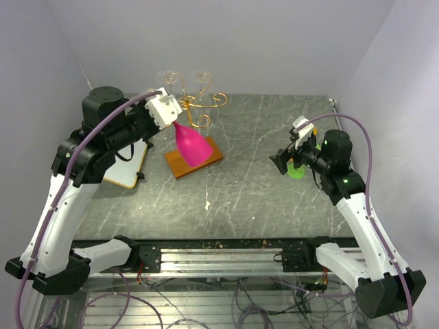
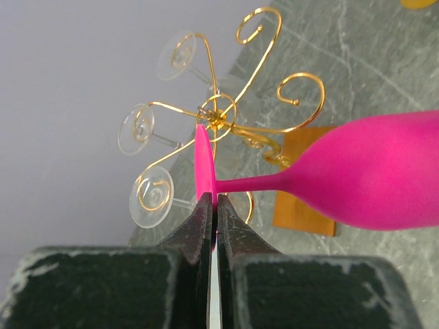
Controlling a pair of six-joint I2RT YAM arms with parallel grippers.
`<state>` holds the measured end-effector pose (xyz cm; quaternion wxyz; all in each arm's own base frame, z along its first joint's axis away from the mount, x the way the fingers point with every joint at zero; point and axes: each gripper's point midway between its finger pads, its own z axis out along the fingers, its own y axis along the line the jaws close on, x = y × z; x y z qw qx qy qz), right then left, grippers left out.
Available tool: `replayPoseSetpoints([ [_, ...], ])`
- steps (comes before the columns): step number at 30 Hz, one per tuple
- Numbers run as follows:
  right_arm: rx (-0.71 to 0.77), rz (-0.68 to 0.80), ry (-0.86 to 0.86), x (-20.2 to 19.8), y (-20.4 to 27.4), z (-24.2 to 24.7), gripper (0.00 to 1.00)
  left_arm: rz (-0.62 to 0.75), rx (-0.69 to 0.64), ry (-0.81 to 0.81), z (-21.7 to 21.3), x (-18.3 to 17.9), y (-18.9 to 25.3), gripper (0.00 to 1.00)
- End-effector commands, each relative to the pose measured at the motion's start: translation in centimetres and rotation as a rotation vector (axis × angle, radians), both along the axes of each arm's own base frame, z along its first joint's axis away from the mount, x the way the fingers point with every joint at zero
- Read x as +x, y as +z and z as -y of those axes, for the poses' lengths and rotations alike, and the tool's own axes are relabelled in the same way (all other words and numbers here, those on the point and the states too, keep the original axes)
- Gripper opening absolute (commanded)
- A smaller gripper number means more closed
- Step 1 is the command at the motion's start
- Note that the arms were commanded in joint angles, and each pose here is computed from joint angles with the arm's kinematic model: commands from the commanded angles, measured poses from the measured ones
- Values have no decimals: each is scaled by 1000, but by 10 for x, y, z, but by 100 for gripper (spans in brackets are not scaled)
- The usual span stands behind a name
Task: Place the wine glass upside down on the wine glass rack
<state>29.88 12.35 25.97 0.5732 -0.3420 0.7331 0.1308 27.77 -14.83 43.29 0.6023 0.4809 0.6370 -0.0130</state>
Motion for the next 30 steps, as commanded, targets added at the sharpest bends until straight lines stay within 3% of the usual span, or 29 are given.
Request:
replayPoseSetpoints([
  [1, 7, 31, 17, -1, 5, 0, 100, 64, 118, 83, -10, 23, -13, 7],
  [6, -11, 13, -14, 4, -1, 5, 100, 111, 189, 109, -14, 36, -21, 7],
  [17, -18, -16, -21, 8, -10, 6, 100, 133, 185, 107, 0, 54, -24, 7],
  [30, -26, -47, -13, 10, -20, 5, 100, 126, 235, 266, -20, 70, -36, 7],
])
